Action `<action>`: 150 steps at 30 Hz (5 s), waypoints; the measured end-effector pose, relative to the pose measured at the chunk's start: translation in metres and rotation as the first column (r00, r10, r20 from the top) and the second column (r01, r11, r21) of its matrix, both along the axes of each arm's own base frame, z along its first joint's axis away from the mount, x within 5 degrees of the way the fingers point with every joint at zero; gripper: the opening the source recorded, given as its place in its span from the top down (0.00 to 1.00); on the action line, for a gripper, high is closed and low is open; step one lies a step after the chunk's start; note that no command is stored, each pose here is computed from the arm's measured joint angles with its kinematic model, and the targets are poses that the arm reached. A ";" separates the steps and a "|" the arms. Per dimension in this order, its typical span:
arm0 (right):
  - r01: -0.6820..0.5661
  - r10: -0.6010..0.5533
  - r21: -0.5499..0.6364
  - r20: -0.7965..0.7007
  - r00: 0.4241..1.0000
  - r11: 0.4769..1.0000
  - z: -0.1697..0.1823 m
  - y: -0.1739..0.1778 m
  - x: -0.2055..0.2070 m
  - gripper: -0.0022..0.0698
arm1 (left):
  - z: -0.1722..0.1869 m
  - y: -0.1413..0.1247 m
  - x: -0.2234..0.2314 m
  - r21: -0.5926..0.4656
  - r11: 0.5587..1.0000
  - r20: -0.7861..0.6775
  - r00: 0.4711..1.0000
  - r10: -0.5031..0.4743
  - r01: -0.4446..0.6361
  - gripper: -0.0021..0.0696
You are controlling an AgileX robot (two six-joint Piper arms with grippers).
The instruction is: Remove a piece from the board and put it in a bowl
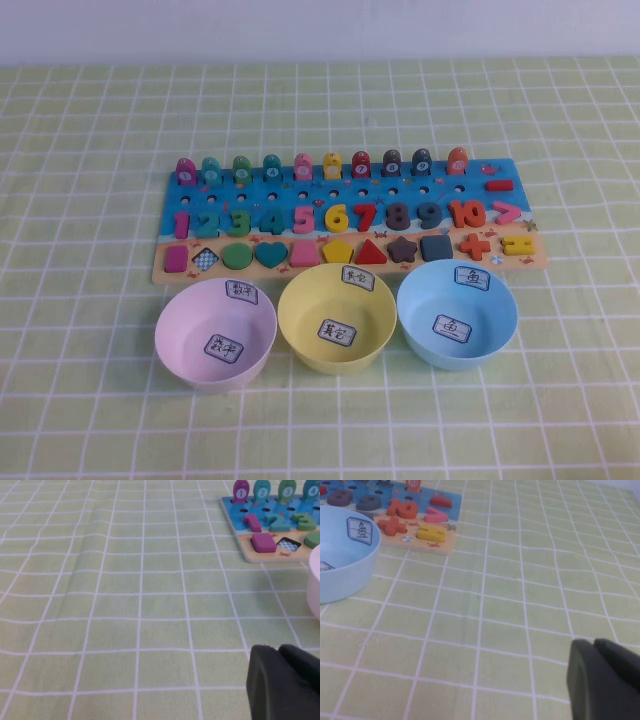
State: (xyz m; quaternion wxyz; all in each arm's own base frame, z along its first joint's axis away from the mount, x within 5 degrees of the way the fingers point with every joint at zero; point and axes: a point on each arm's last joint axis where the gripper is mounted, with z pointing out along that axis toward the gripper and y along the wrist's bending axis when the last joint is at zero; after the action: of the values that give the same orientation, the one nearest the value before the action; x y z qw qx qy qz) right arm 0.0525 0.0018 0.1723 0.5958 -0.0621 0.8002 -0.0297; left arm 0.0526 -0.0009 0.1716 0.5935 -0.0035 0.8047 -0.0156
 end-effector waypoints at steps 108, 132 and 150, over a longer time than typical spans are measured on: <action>-0.108 0.278 0.267 -0.758 0.590 0.958 0.177 0.037 0.207 1.00 | 0.000 0.000 0.000 0.000 1.000 0.000 1.000 0.000 0.000 0.98; -0.320 0.147 -0.098 -0.739 0.657 0.942 0.142 0.145 0.385 1.00 | 0.000 0.000 0.000 0.000 1.000 0.000 1.000 0.000 0.000 0.98; -0.118 0.009 -0.101 -0.723 0.691 0.988 0.077 0.154 0.434 0.35 | 0.000 0.000 0.000 0.000 1.000 0.000 1.000 0.000 0.000 0.98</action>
State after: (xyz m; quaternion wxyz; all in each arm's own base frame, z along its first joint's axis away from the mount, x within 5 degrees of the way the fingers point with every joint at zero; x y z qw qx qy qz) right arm 0.4864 0.1561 0.2498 0.2296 -0.1379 0.9627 -0.0382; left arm 0.0526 -0.0009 0.1716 0.5935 -0.0035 0.8047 -0.0156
